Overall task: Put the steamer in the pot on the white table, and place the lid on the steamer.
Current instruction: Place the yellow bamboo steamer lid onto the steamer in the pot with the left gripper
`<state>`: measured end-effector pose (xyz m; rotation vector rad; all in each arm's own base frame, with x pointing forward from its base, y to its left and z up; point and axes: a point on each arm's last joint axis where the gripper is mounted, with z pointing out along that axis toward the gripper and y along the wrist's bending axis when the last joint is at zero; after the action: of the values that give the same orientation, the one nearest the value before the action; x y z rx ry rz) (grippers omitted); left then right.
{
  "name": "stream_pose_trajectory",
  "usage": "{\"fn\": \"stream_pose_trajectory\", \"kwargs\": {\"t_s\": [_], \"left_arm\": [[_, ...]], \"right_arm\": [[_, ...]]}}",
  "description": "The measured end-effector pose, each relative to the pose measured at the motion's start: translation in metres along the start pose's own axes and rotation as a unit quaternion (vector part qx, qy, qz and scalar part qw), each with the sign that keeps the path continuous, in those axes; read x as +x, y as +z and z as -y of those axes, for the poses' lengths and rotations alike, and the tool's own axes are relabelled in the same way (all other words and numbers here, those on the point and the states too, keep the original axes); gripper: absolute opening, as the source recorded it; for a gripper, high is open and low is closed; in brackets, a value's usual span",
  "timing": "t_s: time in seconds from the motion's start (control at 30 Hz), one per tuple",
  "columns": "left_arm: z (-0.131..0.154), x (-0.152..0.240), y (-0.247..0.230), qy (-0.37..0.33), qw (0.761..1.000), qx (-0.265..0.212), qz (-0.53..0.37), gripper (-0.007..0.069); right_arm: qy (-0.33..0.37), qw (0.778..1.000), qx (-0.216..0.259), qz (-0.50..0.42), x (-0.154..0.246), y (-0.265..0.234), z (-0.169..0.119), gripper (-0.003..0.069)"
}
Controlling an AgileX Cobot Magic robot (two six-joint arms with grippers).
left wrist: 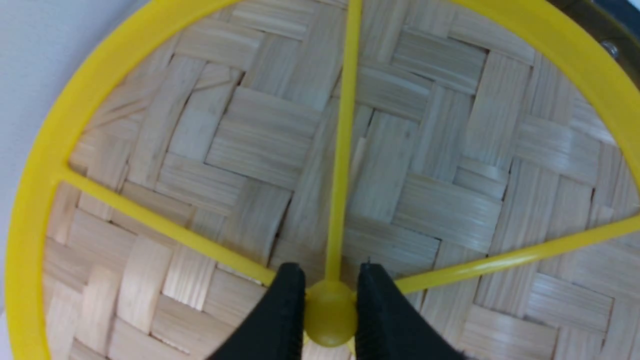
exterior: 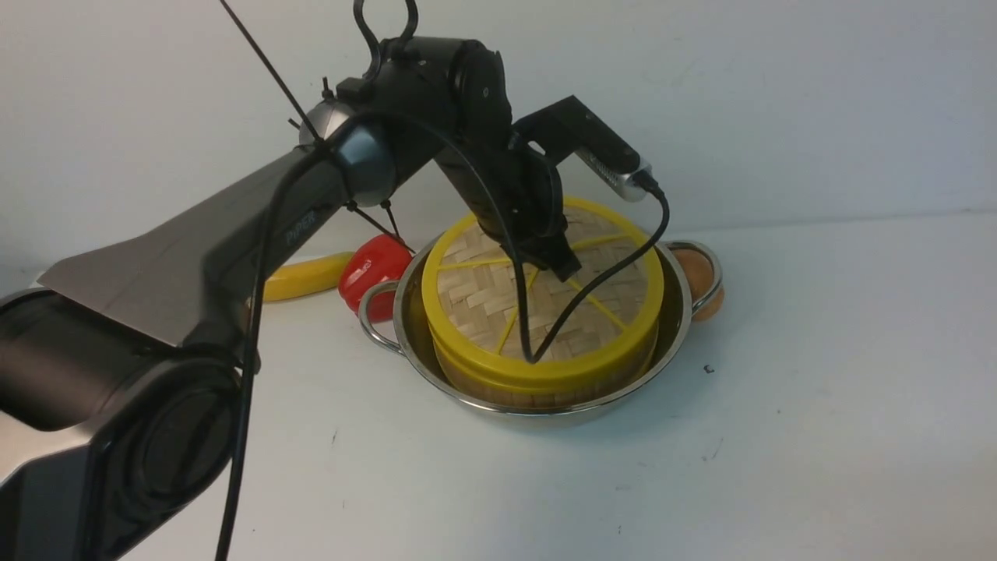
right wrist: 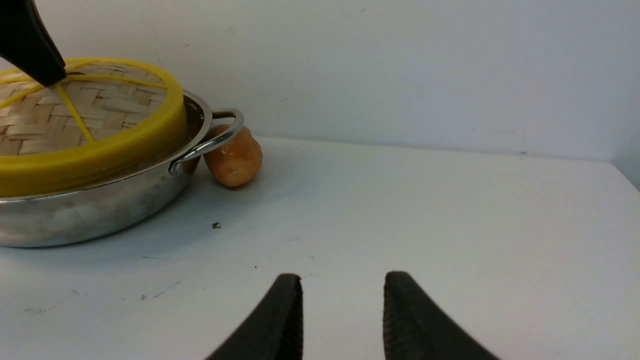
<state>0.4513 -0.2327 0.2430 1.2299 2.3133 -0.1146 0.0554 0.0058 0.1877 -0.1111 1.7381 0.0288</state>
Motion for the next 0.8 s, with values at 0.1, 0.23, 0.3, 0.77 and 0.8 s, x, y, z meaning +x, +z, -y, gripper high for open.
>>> {"fn": "stream_pose_trajectory", "kwargs": {"t_s": [0.1,0.23,0.3,0.77,0.8], "left_arm": [[-0.0006,0.0004,0.0001,-0.011,1.000,-0.003,-0.002,0.0115],[-0.0011,0.0006,0.0001,-0.017,1.000,-0.006,-0.003,0.0115],[-0.0013,0.0007,0.0001,-0.025,1.000,-0.007,-0.004,0.0115],[-0.0017,0.0026,0.0068,-0.032,0.999,-0.008,-0.011,0.0115],[-0.0018,0.0030,0.0082,-0.033,0.999,-0.008,-0.013,0.0115]], "right_arm": [[0.000,1.000,0.000,0.000,0.0000,0.0000,0.0000,0.0249],[0.000,1.000,0.000,0.000,0.0000,0.0000,0.0000,0.0249],[0.000,1.000,0.000,0.000,0.0000,0.0000,0.0000,0.0249],[0.000,1.000,0.000,0.000,0.0000,0.0000,0.0000,0.0249],[0.000,1.000,0.000,0.000,0.0000,0.0000,0.0000,0.0249]]}}
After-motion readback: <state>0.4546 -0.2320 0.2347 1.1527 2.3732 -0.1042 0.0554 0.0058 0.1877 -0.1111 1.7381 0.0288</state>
